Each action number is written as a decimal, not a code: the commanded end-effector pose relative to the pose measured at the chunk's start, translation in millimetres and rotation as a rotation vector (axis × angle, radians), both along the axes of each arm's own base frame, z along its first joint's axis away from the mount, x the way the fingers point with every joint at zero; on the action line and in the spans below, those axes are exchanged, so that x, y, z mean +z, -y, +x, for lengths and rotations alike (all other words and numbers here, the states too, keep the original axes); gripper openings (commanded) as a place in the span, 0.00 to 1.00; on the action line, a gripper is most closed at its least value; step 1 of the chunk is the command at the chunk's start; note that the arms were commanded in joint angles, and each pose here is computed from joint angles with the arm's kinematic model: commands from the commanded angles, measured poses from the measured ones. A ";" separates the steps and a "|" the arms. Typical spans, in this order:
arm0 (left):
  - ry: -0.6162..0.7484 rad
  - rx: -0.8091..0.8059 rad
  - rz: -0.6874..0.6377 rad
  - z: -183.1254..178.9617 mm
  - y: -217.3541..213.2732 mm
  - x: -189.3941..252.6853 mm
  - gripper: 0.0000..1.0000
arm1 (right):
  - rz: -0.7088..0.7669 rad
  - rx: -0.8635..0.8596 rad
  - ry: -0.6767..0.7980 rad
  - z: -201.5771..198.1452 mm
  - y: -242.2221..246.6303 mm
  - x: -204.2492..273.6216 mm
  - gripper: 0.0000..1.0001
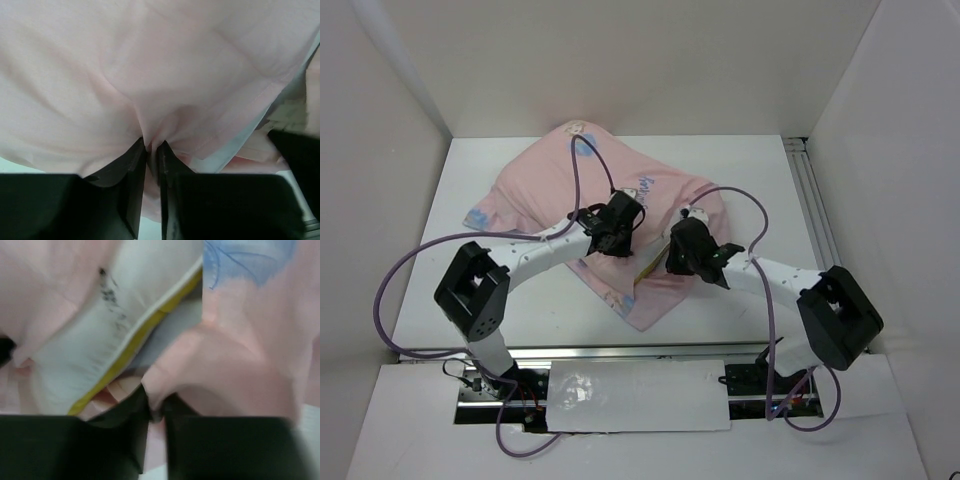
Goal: Put the pillow into the pillowcase
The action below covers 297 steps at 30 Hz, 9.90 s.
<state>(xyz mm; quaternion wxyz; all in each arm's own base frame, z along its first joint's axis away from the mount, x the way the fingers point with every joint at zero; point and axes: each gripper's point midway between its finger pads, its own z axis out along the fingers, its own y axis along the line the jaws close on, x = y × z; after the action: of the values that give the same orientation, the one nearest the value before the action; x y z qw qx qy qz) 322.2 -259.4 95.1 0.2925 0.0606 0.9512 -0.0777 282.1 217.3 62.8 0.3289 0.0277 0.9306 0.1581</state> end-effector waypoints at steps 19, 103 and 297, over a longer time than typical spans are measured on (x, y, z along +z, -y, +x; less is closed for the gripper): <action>0.010 -0.095 -0.207 35.8 54.8 6.8 0.00 | 0.483 0.482 0.471 -4.8 -11.3 251.7 0.00; 0.194 -0.420 0.112 -1.6 99.2 40.8 0.99 | 0.267 0.076 0.061 13.4 87.8 61.9 0.00; 0.422 0.751 -0.383 48.6 -304.3 144.7 0.00 | 0.327 -0.288 0.193 179.3 196.7 54.4 0.00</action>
<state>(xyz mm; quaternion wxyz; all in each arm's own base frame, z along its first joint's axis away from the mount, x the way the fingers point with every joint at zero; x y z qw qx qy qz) 355.1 27.5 160.0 0.3976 -0.3269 0.8484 -0.1236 414.8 18.6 33.5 0.3040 0.2628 0.8856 0.2329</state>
